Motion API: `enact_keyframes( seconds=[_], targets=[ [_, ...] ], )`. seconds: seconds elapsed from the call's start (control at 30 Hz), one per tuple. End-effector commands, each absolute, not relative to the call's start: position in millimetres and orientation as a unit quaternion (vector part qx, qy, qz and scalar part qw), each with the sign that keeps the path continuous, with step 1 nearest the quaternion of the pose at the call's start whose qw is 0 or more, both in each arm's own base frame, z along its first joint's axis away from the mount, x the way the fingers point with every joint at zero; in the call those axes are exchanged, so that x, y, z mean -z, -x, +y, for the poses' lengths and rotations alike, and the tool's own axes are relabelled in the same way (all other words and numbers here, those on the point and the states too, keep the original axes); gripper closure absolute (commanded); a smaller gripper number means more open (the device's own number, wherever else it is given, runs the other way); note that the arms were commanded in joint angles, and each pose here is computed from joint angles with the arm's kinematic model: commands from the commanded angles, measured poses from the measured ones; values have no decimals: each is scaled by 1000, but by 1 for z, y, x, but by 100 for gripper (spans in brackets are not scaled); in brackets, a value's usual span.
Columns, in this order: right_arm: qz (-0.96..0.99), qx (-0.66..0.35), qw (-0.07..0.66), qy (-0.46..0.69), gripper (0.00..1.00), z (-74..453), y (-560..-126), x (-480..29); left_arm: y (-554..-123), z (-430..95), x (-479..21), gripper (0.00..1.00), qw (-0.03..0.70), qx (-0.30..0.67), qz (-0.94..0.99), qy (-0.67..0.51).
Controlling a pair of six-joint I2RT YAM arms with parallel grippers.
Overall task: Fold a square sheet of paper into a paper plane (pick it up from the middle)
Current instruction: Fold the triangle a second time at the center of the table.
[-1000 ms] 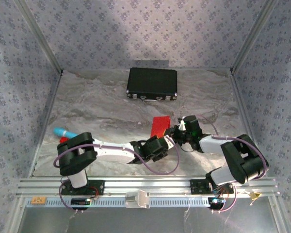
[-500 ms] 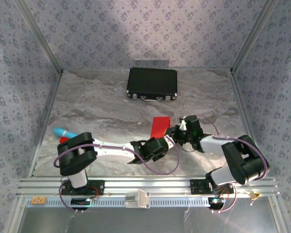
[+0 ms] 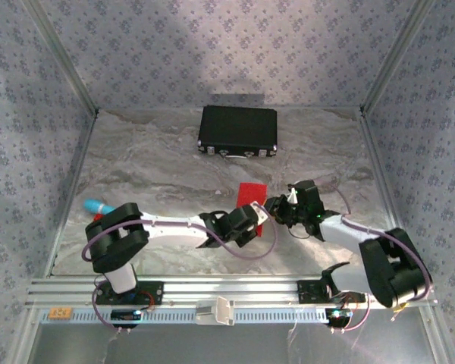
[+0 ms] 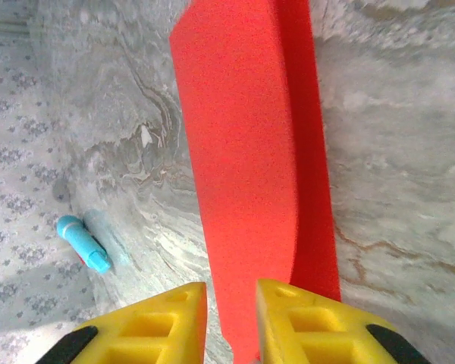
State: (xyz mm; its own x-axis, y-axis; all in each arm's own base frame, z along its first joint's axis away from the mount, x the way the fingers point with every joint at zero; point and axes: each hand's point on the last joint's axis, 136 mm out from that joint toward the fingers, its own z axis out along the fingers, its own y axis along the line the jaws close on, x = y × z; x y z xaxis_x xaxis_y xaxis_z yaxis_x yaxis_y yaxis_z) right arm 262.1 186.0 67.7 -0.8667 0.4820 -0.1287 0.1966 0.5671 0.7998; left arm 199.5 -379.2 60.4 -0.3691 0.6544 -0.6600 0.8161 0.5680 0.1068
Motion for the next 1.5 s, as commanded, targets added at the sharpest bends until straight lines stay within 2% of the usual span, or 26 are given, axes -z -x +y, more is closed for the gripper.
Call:
enact_keyframes(
  seconds=[0.0,0.23,0.4,0.7,0.9,1.23,1.47],
  targets=[
    [888,-366,182,-212,73,161,-253,-61,-192,-390,-77,100,295,211,831,-423],
    [891,-350,206,-202,74,146,-242,-76,-200,-396,-80,100,219,322,848,-360],
    [890,-380,185,-169,81,162,-232,-78,-209,-401,-82,100,180,377,852,-316],
    [910,-371,139,-121,95,199,-217,-57,-214,-400,-74,100,165,377,861,-298],
    [910,-381,125,-111,97,215,-221,-46,-214,-399,-72,100,160,373,864,-296],
    [950,-279,84,-113,100,180,-206,-7,-218,-400,-66,100,148,379,871,-275],
    [950,-275,85,-117,100,168,-208,-8,-220,-402,-63,100,137,390,872,-262]
  ],
)
